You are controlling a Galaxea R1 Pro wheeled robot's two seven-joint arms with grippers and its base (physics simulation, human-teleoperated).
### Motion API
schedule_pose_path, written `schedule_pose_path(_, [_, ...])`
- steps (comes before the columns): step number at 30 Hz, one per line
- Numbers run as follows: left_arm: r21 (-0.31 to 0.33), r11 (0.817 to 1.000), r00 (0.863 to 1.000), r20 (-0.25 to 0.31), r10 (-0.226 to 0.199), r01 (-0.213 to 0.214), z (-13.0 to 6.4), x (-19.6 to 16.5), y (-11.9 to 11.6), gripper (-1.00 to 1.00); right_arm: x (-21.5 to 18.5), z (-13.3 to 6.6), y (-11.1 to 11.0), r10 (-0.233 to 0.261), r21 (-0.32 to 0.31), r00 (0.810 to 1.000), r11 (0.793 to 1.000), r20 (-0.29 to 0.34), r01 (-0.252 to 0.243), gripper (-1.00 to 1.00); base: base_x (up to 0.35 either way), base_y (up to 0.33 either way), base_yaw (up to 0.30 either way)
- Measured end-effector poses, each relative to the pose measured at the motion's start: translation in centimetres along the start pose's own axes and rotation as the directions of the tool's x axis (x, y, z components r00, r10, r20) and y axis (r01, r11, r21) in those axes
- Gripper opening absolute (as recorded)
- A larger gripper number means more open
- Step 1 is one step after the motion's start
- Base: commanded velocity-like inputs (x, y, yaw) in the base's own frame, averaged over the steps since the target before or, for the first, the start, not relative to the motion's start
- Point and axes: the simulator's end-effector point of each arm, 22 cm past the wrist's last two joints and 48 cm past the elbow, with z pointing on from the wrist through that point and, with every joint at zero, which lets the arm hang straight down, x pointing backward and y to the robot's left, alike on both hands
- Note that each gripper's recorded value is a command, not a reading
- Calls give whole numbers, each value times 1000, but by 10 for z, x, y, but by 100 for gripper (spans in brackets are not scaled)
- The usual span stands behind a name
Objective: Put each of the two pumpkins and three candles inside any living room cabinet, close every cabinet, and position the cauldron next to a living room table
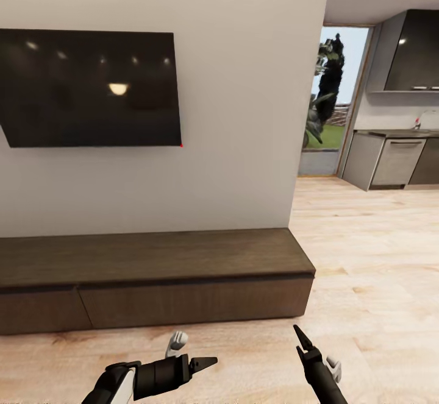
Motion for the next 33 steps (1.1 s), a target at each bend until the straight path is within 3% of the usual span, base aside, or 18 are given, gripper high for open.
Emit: schedule_pose_path(33, [-2, 1000, 1000, 0, 0, 0, 15, 40, 60, 100, 19, -7, -72, 2, 3, 1000, 1000, -1, -2, 100, 0, 0, 0])
